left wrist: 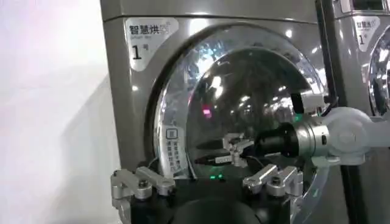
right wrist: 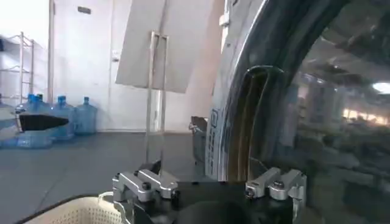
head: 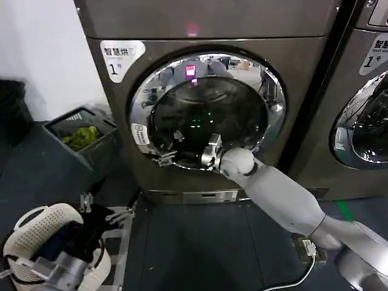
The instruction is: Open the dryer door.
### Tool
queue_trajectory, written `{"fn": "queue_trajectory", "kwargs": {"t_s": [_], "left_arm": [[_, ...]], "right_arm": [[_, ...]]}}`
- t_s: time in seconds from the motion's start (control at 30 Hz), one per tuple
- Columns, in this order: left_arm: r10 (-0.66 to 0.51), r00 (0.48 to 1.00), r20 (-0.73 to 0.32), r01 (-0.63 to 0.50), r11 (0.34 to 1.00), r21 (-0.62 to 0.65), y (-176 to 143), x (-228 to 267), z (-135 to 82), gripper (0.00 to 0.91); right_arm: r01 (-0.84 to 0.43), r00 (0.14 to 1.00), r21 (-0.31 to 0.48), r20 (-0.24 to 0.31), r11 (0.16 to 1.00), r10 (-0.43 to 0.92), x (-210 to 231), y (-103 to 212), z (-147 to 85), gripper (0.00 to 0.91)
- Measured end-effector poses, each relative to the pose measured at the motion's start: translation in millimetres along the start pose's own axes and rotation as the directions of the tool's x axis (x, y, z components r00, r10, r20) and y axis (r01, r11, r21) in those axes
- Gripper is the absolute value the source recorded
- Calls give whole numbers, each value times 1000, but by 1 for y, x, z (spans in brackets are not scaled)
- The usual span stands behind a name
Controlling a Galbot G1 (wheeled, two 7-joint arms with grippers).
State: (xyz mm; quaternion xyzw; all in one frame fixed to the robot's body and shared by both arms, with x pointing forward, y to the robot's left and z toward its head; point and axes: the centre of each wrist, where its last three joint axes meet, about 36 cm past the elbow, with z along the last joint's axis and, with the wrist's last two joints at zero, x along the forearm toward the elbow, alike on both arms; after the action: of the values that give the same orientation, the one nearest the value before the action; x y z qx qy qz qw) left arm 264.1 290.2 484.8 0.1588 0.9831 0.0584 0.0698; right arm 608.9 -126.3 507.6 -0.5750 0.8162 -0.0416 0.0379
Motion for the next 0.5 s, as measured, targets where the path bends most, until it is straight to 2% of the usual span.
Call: {"fn": "queue_trajectory", "kwargs": {"t_s": [0.5], "left_arm": [[-7,1000,12,8,1000,-14,4,-4,-2,907]], "right_arm": [[26,1000,5,0,1000,-26,-22,-3,-3,907]]}}
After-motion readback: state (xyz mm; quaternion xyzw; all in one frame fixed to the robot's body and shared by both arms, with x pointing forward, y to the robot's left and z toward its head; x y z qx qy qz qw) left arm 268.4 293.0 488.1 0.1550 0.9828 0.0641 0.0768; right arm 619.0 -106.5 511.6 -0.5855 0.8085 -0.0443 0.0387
